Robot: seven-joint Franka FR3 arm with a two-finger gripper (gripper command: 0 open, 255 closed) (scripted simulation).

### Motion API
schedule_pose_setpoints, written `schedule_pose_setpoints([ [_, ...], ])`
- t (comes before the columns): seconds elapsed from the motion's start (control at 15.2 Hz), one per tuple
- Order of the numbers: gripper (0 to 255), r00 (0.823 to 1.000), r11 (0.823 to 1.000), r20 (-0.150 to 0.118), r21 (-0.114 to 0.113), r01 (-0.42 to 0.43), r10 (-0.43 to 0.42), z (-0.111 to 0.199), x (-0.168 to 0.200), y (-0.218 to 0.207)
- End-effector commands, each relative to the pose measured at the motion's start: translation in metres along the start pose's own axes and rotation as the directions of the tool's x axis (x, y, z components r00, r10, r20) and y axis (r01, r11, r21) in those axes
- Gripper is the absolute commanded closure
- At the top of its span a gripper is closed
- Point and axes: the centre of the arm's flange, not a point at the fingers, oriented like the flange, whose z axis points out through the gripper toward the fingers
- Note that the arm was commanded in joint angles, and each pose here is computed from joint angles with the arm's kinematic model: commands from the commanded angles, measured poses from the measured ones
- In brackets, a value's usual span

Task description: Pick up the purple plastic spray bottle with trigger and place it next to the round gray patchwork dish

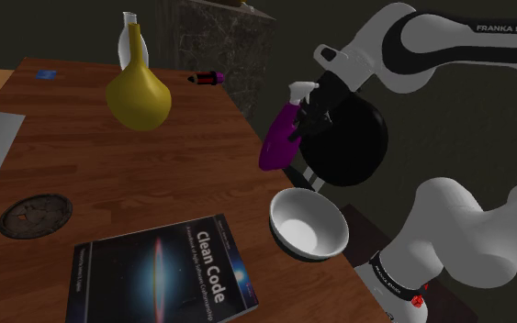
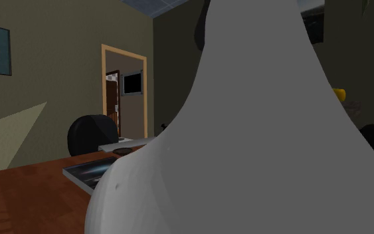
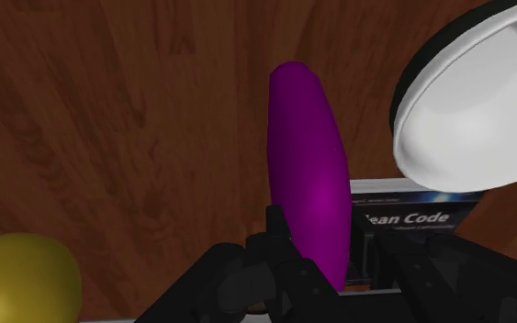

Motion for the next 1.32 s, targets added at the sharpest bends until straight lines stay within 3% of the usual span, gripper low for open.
schedule_pose_setpoints([
  [0.0, 255, 1.000, 1.000, 0.000, 0.000, 0.000, 0.000, -0.010, 0.004, -0.002],
  [1.25, 255, 1.000, 1.000, 0.000, 0.000, 0.000, 0.000, -0.095, 0.057, -0.001],
])
